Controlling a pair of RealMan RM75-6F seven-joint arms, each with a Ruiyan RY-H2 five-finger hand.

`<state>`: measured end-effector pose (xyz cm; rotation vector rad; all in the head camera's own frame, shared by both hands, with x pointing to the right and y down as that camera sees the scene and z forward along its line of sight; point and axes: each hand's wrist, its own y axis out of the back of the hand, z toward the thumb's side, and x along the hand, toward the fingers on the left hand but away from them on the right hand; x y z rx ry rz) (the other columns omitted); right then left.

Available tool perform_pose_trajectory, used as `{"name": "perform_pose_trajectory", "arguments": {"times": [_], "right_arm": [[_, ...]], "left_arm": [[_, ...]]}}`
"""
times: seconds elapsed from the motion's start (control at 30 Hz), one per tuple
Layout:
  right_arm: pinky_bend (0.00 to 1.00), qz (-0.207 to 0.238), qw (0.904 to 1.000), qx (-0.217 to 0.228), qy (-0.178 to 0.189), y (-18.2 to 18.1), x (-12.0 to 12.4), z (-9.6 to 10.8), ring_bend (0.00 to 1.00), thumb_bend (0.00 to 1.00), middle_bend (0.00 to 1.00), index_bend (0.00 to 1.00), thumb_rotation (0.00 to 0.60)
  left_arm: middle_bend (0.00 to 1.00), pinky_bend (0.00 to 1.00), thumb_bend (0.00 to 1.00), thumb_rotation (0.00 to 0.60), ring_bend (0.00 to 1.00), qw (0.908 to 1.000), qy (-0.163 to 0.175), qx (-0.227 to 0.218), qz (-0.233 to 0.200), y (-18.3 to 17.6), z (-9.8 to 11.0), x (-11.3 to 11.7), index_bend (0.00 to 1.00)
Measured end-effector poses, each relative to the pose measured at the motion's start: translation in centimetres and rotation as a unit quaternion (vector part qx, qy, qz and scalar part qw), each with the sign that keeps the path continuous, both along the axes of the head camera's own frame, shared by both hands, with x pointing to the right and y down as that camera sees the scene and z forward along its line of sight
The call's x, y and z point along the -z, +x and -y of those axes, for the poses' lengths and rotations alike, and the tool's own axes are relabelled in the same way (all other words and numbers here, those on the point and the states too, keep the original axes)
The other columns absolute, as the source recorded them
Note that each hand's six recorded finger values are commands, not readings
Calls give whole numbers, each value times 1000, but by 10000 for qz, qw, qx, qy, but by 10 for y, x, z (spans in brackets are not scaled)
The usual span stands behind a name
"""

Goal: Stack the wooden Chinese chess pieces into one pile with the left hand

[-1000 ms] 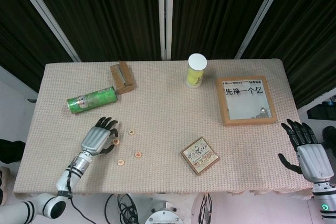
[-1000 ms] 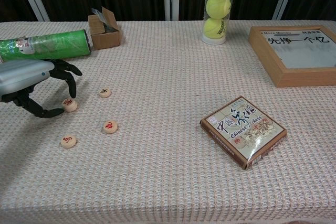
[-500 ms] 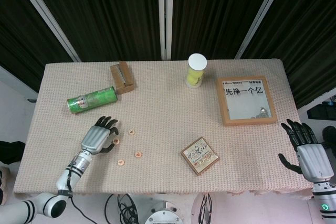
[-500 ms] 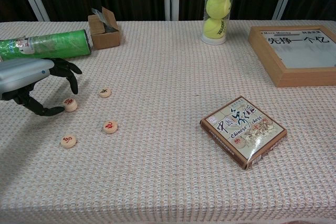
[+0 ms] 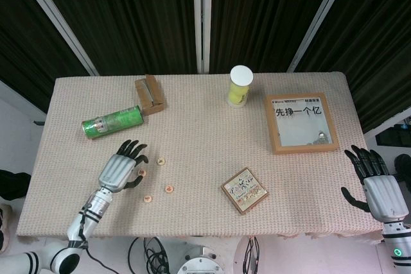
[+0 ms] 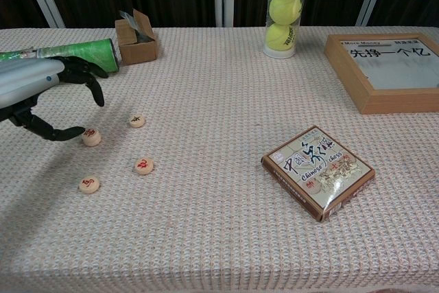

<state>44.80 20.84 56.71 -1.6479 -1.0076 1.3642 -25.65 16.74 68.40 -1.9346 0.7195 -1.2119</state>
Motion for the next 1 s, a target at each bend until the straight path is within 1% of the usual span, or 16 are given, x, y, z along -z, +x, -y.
{"name": "perform_pose_trajectory", "arguments": {"times": [0.07, 0.17, 0.3, 0.4, 0.5, 0.6, 0.73, 0.8, 0.9, 1.0], "right_arm": [[0, 7, 10000, 4, 9, 0, 0, 0, 0, 246, 0, 0, 600], [0, 20, 10000, -12, 34, 0, 2, 0, 0, 246, 0, 0, 600], [0, 54, 9999, -39, 79, 2, 5, 0, 0, 246, 0, 0, 600], [0, 84, 9999, -66, 115, 4, 8, 1, 0, 246, 0, 0, 600], [0, 114, 9998, -96, 141, 6, 10, 1, 0, 246, 0, 0, 600], [0, 128, 9997, -111, 148, 8, 11, 2, 0, 246, 0, 0, 600], [0, 149, 9997, -111, 157, 9, 12, 2, 0, 246, 0, 0, 600], [0, 147, 9997, -123, 162, 9, 13, 2, 0, 246, 0, 0, 600], [0, 136, 9997, -138, 159, 10, 12, 2, 0, 245, 0, 0, 600], [0, 129, 9997, -124, 149, 9, 11, 2, 0, 246, 0, 0, 600]], "left_arm": [[91, 17, 293, 600, 0, 9998, 46, -144, -100, 9, -5, 7, 356], [91, 16, 290, 600, 0, 9993, -46, -352, -132, 22, -17, 8, 356], [91, 16, 286, 600, 0, 9975, -347, -560, -254, 43, -34, -4, 356], [91, 16, 286, 600, 0, 9963, -449, -679, -285, 57, -42, -13, 356], [91, 16, 285, 600, 0, 9960, -434, -733, -284, 67, -43, -19, 356], [91, 16, 285, 600, 0, 9965, -364, -718, -241, 71, -38, -22, 356], [91, 15, 284, 600, 0, 9967, -368, -712, -102, 70, -35, -27, 364], [91, 15, 284, 600, 0, 9967, -421, -694, -41, 67, -35, -29, 369], [91, 12, 284, 600, 0, 9966, -460, -691, -15, 66, -37, -27, 367], [91, 11, 283, 600, 0, 9966, -401, -720, 28, 65, -37, -24, 370]]}}
